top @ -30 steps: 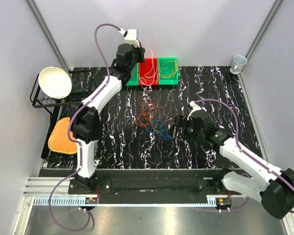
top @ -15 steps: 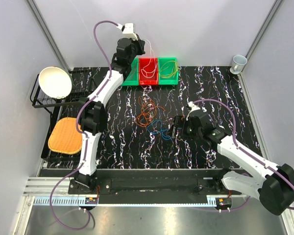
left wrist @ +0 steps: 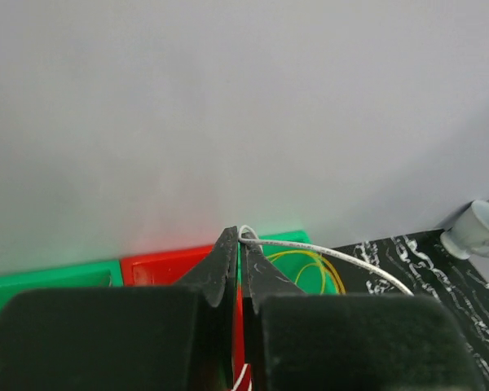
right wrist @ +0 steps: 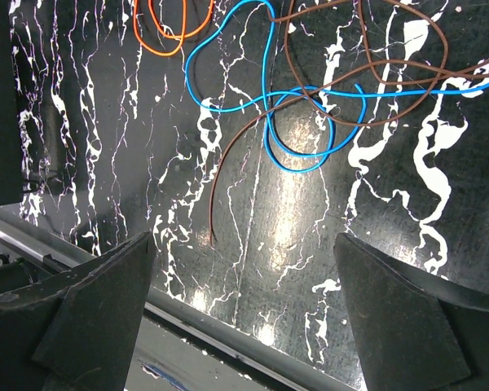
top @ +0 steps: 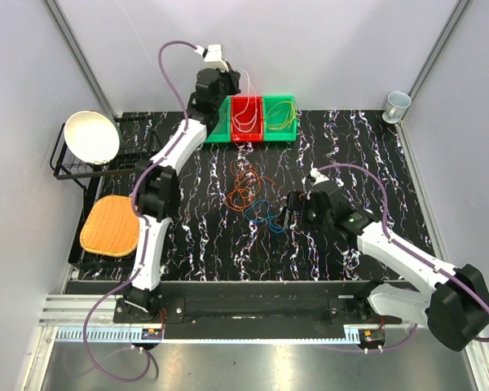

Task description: Untangle the cables

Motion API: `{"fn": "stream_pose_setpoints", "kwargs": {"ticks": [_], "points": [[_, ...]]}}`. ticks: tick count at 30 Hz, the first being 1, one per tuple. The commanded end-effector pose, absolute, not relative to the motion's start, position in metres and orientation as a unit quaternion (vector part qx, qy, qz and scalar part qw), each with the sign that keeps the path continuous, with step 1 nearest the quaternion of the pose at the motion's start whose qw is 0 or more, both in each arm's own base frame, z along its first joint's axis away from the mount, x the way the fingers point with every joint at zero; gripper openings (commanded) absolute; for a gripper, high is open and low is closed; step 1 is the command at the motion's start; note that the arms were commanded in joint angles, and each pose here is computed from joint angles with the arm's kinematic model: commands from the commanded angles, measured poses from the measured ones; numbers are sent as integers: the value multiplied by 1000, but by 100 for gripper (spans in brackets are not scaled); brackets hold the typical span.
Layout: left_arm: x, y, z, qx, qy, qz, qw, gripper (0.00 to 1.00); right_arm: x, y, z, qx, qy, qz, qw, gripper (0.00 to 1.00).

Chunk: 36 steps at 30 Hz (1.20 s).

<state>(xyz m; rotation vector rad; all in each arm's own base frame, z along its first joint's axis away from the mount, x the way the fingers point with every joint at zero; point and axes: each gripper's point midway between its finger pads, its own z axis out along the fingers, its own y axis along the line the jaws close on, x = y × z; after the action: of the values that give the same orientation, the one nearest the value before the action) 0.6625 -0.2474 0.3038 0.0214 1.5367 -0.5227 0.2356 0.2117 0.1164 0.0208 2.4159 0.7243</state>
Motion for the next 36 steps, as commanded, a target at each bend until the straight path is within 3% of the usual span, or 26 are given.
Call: {"fn": "stream_pose_setpoints", "kwargs": {"ticks": [1,8,19,32,36], "points": [[685,-238,268,-11,692,-218,688,0,248,222,136,5,897,293,331,96],[705,-231,212,-36,713,-205,669,0,248,224,133,5,899,294,323,96],[719,-221,193,-58,710,-193,675,0,250,231,127,10,903,301,307,96],[712,-215,267,-108,643,-259,712,0,252,234,129,11,901,305,308,95],[720,-215,257,-114,634,-257,720,0,253,234,128,11,902,304,306,95]]}}
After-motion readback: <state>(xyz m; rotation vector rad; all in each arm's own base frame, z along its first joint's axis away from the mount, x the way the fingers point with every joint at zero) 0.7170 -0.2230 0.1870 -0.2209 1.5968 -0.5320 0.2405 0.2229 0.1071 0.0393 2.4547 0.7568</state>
